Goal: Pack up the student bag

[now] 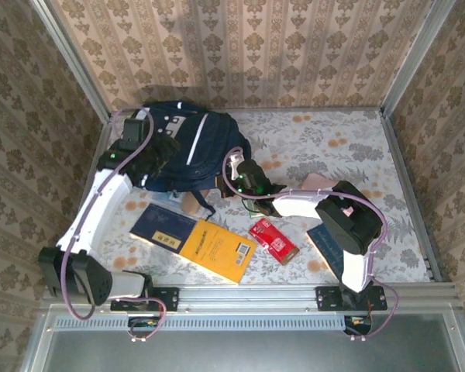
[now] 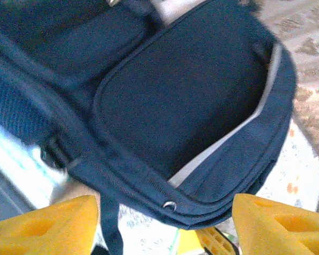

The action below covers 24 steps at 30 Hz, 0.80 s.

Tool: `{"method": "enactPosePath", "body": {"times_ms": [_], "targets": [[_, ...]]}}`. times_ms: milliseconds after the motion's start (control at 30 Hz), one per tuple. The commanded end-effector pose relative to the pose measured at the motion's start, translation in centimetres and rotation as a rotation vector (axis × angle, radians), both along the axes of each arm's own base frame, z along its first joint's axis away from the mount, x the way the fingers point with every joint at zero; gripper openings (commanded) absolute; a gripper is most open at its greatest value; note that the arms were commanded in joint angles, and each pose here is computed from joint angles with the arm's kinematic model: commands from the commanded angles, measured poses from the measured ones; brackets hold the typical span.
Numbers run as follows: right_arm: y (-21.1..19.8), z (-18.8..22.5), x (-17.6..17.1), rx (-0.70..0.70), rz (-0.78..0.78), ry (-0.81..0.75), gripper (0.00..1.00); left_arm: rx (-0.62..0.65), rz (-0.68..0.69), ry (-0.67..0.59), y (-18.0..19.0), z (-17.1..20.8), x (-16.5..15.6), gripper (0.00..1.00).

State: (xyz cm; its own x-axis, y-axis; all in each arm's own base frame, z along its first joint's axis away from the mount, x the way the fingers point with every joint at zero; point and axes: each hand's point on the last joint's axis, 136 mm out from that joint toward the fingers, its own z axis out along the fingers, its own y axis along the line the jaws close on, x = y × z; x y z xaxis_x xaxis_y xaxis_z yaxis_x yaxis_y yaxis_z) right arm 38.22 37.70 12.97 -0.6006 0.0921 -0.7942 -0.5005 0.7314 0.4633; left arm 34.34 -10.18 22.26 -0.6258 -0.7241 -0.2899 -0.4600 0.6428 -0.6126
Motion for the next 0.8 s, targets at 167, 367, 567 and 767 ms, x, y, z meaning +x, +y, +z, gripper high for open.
{"method": "enactPosePath", "body": {"times_ms": [167, 367, 567, 767], "targets": [[2.8, 4.2, -0.3, 0.135, 0.012, -0.07, 0.0, -0.268, 0.186, 0.159, -1.4, -5.7, -1.8, 0.6], [3.6, 4.3, -1.2, 0.142, 0.045, -0.068, 0.0, -0.305, 0.221, 0.162, -2.0, -7.9, -1.6, 0.51], [4.4, 4.4, -1.9, 0.157, 0.079, -0.068, 0.0, -0.279, 0.23, 0.154, -1.8, -9.0, -0.6, 0.53], [5.2, 4.5, -2.7, 0.162, 0.109, -0.064, 0.0, -0.279, 0.227, 0.179, -2.4, -10.3, 0.1, 0.6]]}}
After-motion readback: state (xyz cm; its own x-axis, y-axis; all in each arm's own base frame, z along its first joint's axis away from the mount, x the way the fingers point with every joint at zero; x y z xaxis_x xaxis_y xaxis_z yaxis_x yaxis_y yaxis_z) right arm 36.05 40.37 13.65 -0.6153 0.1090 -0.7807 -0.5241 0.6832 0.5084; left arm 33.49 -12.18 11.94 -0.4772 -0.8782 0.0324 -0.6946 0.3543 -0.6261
